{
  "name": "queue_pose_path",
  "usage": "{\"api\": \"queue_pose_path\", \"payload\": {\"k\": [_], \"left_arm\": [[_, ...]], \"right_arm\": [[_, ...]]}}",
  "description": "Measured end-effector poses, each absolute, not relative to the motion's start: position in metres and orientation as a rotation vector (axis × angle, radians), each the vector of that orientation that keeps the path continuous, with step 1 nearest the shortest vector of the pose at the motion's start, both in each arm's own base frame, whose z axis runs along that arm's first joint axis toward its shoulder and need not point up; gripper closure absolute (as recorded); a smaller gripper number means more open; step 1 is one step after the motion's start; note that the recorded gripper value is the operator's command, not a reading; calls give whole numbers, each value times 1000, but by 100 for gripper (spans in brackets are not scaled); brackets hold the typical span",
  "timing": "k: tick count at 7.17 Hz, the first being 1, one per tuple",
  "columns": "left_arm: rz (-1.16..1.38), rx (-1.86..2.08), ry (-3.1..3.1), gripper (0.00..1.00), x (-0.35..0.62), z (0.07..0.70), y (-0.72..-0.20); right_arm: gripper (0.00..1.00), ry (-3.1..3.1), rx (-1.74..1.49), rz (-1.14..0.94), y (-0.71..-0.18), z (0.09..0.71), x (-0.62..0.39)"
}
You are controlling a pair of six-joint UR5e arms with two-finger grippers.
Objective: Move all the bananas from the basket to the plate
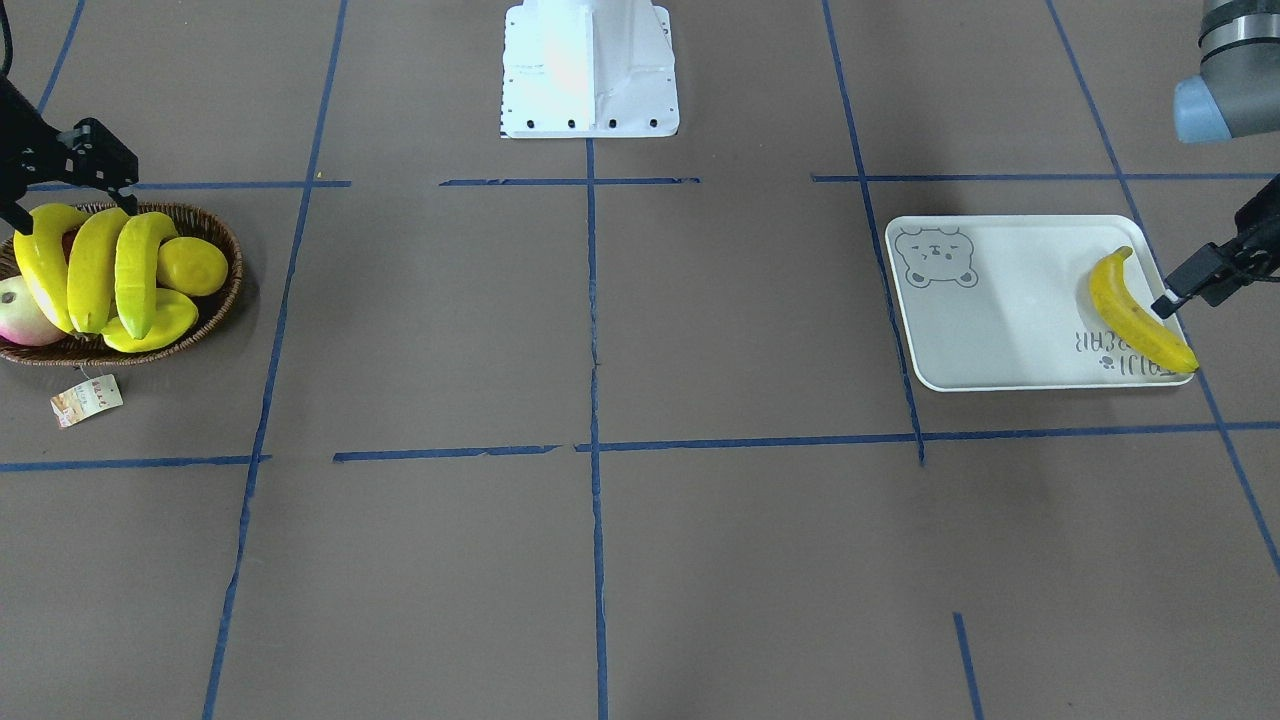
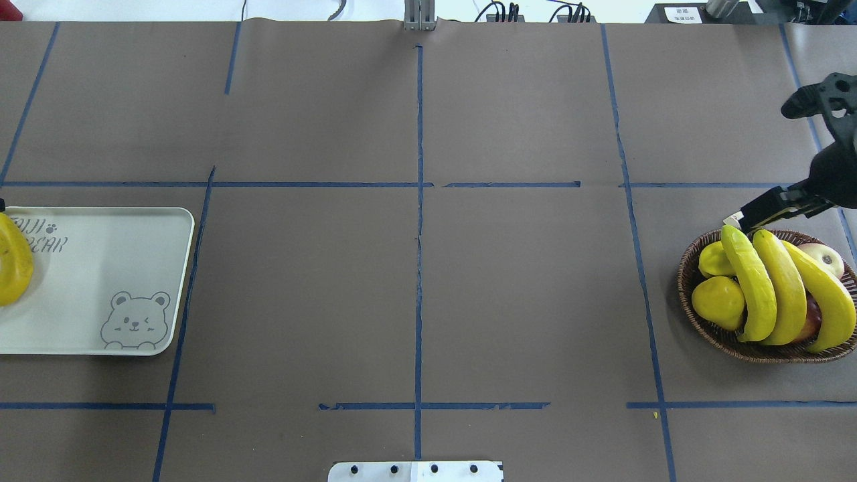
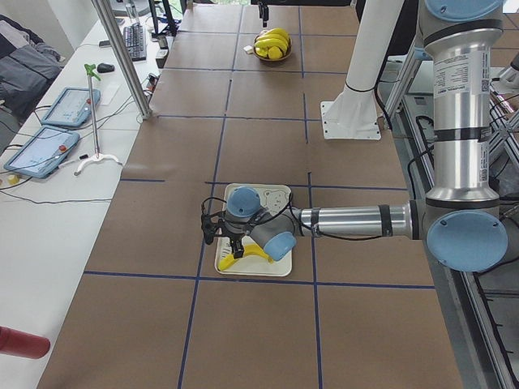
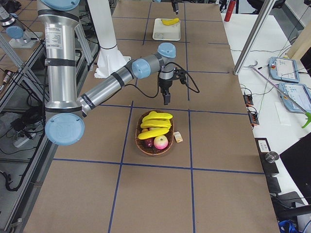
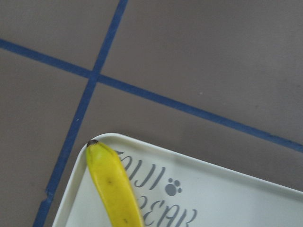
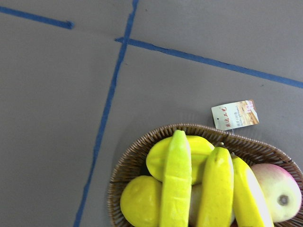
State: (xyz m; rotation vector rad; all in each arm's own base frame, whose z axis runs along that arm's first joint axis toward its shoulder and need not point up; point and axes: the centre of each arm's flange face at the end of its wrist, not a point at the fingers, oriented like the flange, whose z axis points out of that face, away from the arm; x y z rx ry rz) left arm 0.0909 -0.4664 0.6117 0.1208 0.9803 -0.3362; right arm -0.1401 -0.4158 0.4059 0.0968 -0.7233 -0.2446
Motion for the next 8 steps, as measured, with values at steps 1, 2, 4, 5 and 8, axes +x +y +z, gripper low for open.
{"api": "queue_pose_path", "payload": {"k": [1,2,4,5,8], "left_arm": [[-321,149,997,0,91,594,-468],[-314,162,1007,0,92,585,-468],[-309,169,1013,0,92,580,-468],[-308,168,1014,0,92,579,-468],[-309,169,1014,0,91,579,-466]], "right_arm": [[0,-719,101,-272,-401,435,-123],[0,-730,123,-285,-384,466,-111],[0,-783,178,-242,-356,520,-97],[0,-825,207,-214,-343,545,-92],[1,-955,260,-152,-316,617,-84]]}}
